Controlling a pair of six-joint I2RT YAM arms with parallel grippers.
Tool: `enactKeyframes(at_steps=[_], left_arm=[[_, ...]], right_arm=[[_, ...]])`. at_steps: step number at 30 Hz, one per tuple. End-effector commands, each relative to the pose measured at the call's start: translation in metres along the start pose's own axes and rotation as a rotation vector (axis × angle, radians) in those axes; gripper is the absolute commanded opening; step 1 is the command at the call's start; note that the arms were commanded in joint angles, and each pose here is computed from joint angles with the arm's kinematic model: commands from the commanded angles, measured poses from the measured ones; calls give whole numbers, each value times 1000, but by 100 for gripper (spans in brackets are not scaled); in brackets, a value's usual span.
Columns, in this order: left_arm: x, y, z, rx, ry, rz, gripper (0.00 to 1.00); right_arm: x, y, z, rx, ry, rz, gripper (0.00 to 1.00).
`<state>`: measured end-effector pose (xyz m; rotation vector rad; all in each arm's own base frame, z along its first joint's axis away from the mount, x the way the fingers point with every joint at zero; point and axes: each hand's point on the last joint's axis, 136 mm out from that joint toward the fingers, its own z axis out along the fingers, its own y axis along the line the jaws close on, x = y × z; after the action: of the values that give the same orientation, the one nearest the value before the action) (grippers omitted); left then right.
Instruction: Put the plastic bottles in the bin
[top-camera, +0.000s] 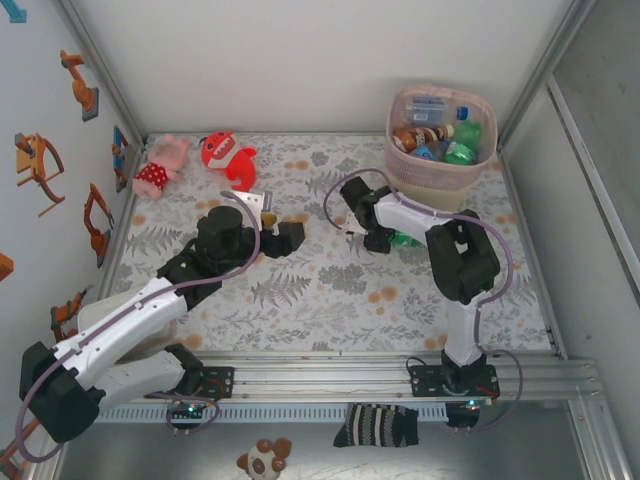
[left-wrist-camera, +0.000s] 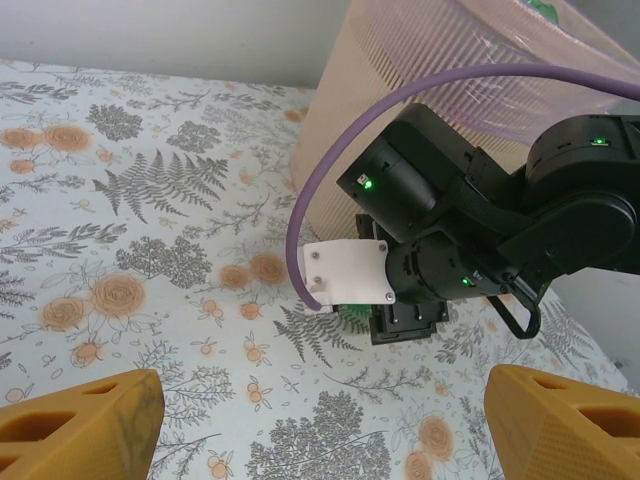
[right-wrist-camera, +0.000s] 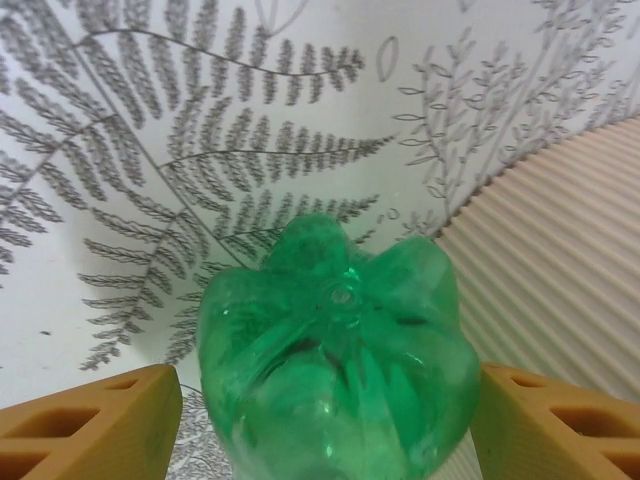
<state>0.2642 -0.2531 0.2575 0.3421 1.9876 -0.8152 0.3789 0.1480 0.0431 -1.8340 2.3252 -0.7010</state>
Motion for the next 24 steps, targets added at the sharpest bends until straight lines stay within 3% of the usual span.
enactKeyframes(at_steps=[1,13,24], left_arm=[[-4,2,0,-2,-15,-18,83],[-4,2,0,-1,-19,-25,83],[-4,7,-4,-16,-32,-27,83]], right_arm=[[3,14,2,-58,-10,27,74],[18,37,8,-161,4,34,74],[17,45,-1,-219,-27,40,64]])
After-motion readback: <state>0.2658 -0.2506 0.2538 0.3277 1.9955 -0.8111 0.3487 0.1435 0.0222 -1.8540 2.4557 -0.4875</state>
